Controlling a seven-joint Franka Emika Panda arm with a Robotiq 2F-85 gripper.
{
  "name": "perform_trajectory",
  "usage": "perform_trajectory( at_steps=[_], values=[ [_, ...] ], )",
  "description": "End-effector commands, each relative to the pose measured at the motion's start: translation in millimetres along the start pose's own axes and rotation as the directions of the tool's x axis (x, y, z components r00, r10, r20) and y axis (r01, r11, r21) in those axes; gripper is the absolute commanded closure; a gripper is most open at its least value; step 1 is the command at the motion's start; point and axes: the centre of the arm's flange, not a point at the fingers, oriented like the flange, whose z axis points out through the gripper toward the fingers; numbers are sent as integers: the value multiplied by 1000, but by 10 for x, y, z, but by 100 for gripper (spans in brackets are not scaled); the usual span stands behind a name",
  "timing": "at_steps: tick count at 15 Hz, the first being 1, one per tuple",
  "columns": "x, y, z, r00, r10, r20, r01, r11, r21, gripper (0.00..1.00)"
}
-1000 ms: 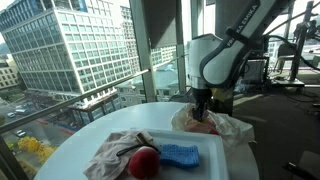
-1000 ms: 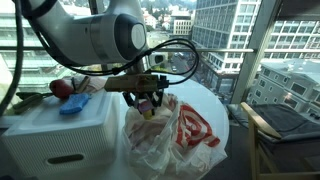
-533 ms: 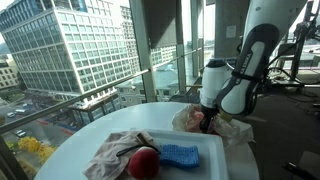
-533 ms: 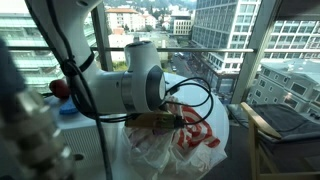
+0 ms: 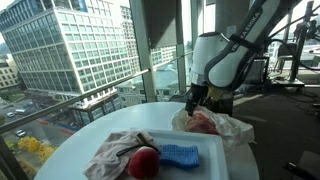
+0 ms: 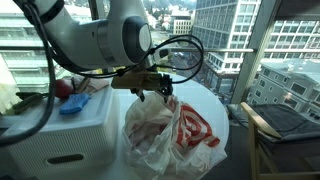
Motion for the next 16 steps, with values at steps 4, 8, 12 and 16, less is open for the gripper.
perform_trajectory(
  at_steps=[4,8,12,16],
  values=[
    [225,-936,-1021,985,-173,4,167,952,258,0],
    [223,-1379,-1092,935,-323,149,246,890,383,0],
    [102,-1566,-1105,847,-469,251,333,836,437,0],
    [3,-1831,-864,802,-553,223,430,795,427,0]
  ],
)
